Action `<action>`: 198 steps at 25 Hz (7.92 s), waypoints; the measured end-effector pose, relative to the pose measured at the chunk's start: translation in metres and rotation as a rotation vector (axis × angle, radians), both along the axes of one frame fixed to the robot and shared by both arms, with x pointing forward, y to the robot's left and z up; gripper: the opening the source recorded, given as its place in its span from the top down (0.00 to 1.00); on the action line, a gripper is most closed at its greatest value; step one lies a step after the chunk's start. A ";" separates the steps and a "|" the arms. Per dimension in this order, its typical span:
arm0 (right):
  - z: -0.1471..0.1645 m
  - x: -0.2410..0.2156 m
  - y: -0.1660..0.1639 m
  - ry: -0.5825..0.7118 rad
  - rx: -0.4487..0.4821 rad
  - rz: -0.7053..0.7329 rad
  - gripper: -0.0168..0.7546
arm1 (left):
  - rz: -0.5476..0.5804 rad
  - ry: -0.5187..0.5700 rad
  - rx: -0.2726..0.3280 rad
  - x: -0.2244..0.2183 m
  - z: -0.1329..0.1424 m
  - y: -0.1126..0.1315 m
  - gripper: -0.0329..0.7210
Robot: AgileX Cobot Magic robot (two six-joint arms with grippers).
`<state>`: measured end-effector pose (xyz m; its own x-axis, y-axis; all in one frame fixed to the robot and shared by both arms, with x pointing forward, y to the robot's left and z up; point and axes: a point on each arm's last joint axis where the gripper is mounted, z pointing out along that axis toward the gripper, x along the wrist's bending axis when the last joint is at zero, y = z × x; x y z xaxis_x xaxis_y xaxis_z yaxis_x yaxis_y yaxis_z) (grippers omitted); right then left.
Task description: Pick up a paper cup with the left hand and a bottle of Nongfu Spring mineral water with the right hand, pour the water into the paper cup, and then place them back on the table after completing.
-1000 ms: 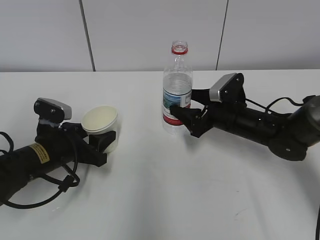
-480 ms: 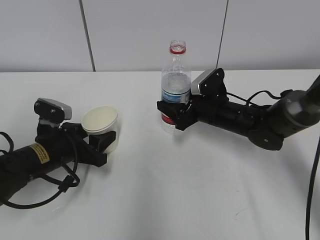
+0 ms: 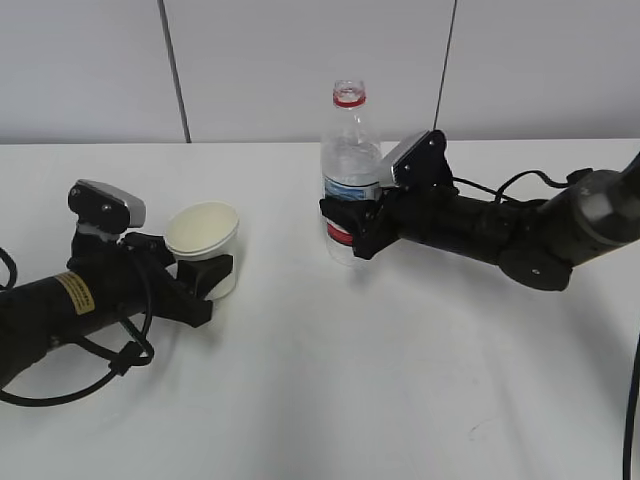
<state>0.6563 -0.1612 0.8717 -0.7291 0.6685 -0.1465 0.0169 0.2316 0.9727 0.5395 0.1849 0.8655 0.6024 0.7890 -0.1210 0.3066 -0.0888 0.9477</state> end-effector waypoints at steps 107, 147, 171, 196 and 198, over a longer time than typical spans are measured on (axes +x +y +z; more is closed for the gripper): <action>0.117 0.066 0.022 -0.931 -1.248 0.326 0.45 | -0.254 0.067 0.026 0.016 0.040 -0.029 0.42; 0.106 0.062 0.030 -0.158 -0.397 0.089 0.45 | -0.127 0.007 -0.037 0.028 0.047 -0.019 0.42; 0.037 0.035 -0.028 0.141 0.051 -0.062 0.45 | -0.195 0.014 -0.082 0.026 -0.009 -0.020 0.43; 0.002 0.020 -0.028 0.010 0.018 -0.004 0.45 | -0.149 -0.073 -0.035 0.031 -0.024 -0.017 0.43; 0.002 0.020 -0.028 0.002 0.013 0.003 0.45 | -0.146 -0.076 -0.050 0.031 -0.027 -0.017 0.43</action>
<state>0.6759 -0.1891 0.8739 -0.7316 0.6679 -0.1365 0.0177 0.2188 0.9756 0.5708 0.1679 0.8387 0.7192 0.6864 -0.1076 0.2211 -0.0792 0.9720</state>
